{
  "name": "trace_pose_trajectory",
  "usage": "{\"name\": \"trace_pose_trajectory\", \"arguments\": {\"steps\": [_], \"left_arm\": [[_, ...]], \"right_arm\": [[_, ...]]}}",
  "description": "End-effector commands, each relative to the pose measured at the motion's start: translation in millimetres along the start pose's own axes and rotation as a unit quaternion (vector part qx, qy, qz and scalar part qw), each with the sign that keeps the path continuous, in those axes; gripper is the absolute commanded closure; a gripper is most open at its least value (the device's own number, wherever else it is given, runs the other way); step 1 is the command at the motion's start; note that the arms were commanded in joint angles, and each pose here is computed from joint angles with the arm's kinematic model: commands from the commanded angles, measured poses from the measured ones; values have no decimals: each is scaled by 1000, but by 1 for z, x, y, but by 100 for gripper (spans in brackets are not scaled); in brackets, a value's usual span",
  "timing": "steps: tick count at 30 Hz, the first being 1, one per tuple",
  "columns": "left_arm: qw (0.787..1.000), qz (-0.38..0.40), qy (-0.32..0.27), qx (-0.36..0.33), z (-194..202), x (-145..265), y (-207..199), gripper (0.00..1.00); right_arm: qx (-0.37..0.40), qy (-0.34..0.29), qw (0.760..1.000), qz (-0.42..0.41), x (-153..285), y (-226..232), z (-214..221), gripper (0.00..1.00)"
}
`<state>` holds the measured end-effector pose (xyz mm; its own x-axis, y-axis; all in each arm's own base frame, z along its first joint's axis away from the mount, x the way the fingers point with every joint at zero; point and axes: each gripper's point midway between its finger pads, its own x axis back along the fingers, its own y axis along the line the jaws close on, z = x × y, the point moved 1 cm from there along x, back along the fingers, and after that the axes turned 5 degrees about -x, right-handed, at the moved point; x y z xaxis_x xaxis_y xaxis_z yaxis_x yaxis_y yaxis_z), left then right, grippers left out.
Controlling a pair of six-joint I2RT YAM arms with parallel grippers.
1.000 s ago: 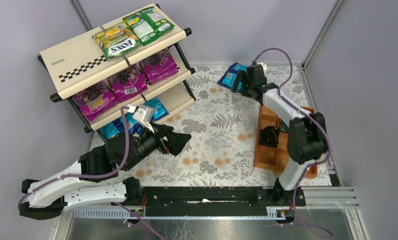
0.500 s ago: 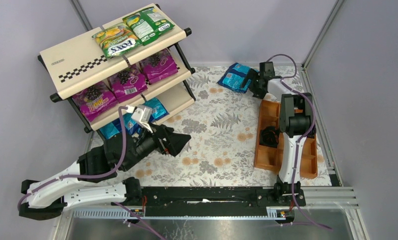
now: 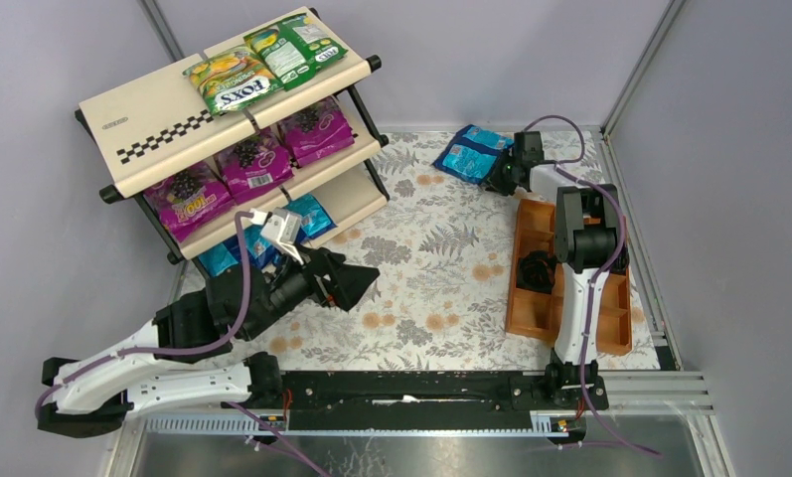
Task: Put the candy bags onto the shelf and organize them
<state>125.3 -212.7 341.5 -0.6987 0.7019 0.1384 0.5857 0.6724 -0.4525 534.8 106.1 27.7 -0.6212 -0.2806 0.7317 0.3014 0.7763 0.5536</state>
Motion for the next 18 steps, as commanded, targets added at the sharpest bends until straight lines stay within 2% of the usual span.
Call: {"name": "trace_pose_trajectory", "arguments": {"steps": [1, 7, 9, 11, 12, 13, 14, 15, 16, 18], "left_arm": [[1000, 3, -6, 3, -4, -4, -5, 1], [1000, 5, -10, -4, -7, -7, -7, 1], [1000, 5, -12, -5, -9, -8, -8, 1], [1000, 7, -10, -6, -8, -10, -10, 1], [1000, 9, -9, -5, -8, -10, -11, 1], [1000, 10, -7, -5, -7, -11, -12, 1], [1000, 11, -5, -5, -6, -11, -13, 1], [1000, 13, -2, -5, -5, -12, -13, 1], [1000, 14, -1, -3, -5, -13, -14, 1], [1000, 19, 1, -2, -4, -12, -16, 1]], "right_arm": [[30, -16, 999, -40, 25, 24, -7, 69], [63, -29, 996, -48, 42, 24, -5, 87], [70, -33, 995, -58, 47, 27, -4, 91], [78, -44, 993, -73, 51, 33, -7, 91], [78, -47, 993, -74, 52, 34, -8, 83], [77, -50, 993, -70, 51, 33, -10, 69], [75, -52, 994, -65, 49, 32, -12, 48], [73, -51, 994, -59, 46, 31, -14, 33], [73, -49, 995, -52, 42, 30, -16, 25], [73, -34, 996, -36, 33, 28, -20, 20]]}}
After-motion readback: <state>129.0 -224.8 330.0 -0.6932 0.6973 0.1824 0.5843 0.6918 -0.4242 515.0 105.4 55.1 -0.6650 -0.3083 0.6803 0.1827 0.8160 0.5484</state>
